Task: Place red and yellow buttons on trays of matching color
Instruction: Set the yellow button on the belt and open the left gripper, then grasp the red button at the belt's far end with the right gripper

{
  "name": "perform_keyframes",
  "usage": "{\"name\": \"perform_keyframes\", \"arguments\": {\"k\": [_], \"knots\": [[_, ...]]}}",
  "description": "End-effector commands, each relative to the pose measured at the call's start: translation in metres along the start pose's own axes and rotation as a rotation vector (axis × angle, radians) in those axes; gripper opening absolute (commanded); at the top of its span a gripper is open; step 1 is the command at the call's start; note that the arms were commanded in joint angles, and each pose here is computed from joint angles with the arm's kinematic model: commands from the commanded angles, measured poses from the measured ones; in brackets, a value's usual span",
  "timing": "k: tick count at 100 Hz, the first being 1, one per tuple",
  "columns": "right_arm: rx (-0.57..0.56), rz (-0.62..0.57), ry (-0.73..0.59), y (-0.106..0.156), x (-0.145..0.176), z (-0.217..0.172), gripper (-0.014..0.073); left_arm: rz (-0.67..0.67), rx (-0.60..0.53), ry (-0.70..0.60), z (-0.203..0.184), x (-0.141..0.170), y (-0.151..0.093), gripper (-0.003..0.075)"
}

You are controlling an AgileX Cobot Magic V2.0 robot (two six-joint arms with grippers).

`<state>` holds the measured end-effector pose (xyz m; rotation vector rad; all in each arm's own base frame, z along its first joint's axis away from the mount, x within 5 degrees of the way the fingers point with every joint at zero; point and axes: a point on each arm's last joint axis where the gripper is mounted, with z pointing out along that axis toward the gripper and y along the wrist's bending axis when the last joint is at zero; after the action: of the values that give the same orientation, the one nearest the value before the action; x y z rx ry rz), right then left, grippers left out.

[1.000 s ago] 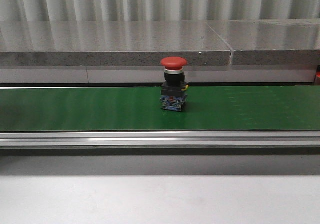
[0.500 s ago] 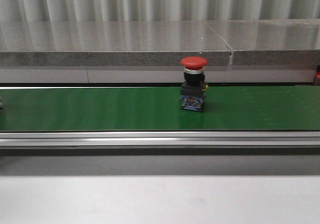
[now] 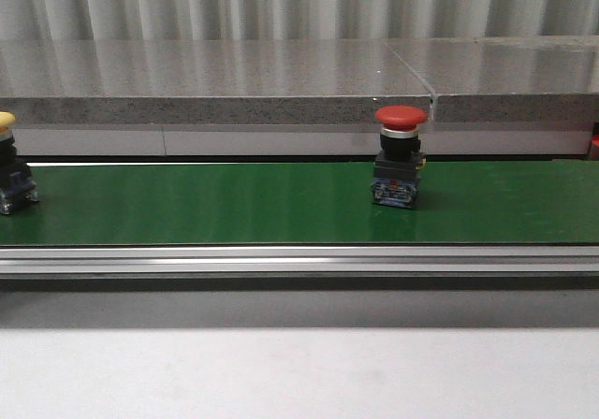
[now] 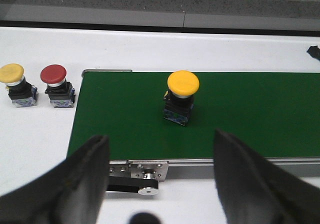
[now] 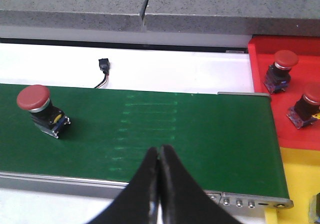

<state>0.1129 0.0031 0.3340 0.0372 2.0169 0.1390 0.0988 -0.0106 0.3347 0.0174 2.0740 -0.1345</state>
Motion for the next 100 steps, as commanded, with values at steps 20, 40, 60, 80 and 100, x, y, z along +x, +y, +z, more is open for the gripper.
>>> {"name": "perform_keyframes", "arguments": {"k": [20, 40, 60, 80, 100], "knots": [[0.008, -0.008, -0.085, 0.0005, -0.0124, -0.0053, -0.0120, 0.000, 0.026, -0.156, -0.0200, -0.0034, -0.0026, 0.0017], [0.008, -0.008, -0.085, 0.0005, -0.0124, -0.0053, -0.0120, 0.000, 0.026, -0.156, -0.0200, -0.0034, -0.0026, -0.0020], [0.008, -0.008, -0.086, 0.0005, -0.0125, -0.0053, -0.0116, 0.000, 0.026, -0.156, -0.0200, -0.0034, -0.0026, -0.0020], [0.004, -0.008, -0.070, 0.0009, -0.0111, -0.0052, 0.0055, 0.000, 0.026, -0.156, -0.0200, -0.0034, -0.0026, -0.0020], [-0.004, -0.009, -0.040, 0.0016, -0.0083, -0.0050, 0.0508, 0.000, 0.026, -0.156, -0.0200, -0.0034, -0.0026, -0.0020]]}}
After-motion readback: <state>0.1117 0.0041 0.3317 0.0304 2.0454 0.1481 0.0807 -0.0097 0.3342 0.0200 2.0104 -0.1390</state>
